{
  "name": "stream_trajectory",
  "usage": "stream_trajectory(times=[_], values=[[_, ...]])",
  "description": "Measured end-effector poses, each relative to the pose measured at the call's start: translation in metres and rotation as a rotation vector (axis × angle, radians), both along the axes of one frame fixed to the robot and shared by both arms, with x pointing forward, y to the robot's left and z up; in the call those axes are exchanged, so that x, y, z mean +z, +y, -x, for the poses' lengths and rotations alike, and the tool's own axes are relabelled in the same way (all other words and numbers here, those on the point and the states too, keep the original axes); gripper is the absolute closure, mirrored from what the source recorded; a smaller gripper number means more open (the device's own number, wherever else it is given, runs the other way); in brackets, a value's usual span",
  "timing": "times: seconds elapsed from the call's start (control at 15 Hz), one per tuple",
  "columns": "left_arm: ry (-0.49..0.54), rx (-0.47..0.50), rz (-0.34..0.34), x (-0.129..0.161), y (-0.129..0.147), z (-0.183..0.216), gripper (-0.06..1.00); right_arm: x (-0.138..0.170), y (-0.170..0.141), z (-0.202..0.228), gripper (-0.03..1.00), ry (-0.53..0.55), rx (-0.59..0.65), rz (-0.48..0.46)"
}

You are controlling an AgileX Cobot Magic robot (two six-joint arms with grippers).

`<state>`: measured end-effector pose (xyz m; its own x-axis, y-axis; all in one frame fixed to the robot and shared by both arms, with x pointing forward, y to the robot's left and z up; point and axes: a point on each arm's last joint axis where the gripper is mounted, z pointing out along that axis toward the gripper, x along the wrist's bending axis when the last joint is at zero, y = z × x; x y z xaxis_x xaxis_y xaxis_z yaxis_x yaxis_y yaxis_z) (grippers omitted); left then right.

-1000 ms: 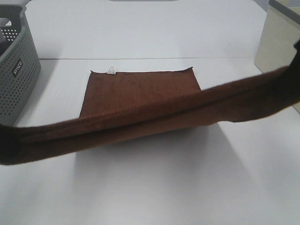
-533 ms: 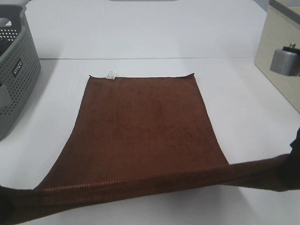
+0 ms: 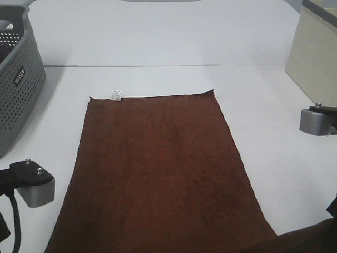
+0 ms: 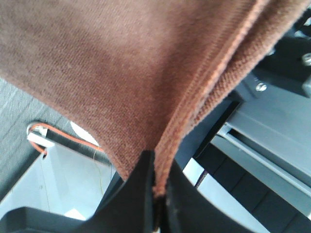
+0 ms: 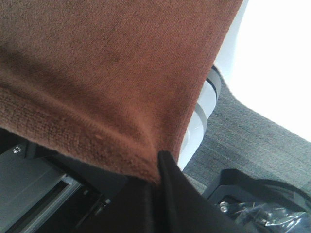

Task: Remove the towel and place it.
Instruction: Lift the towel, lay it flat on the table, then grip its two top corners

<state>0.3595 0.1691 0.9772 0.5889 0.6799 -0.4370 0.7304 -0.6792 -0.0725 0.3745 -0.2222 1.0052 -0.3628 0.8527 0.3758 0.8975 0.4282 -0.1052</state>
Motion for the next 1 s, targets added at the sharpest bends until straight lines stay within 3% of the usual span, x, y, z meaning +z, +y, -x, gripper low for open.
stream_trajectory(times=[0.27, 0.4, 0.73, 1.0], values=[[-0.001, 0.103, -0.106, -0.005, 0.003, -0.004, 0.94, -0.001, 0.004, 0.002, 0.96, 0.024, -0.026, -0.040], [0.006, 0.176, -0.158, -0.006, 0.005, -0.005, 0.94, -0.015, 0.003, 0.014, 0.96, 0.099, -0.045, -0.049], [0.078, 0.140, -0.108, -0.009, -0.001, -0.003, 0.94, -0.024, -0.002, 0.021, 0.96, 0.128, -0.034, -0.008], [0.150, 0.156, -0.155, -0.023, -0.006, -0.007, 0.94, -0.032, -0.001, 0.018, 0.96, 0.181, -0.038, 0.006]])
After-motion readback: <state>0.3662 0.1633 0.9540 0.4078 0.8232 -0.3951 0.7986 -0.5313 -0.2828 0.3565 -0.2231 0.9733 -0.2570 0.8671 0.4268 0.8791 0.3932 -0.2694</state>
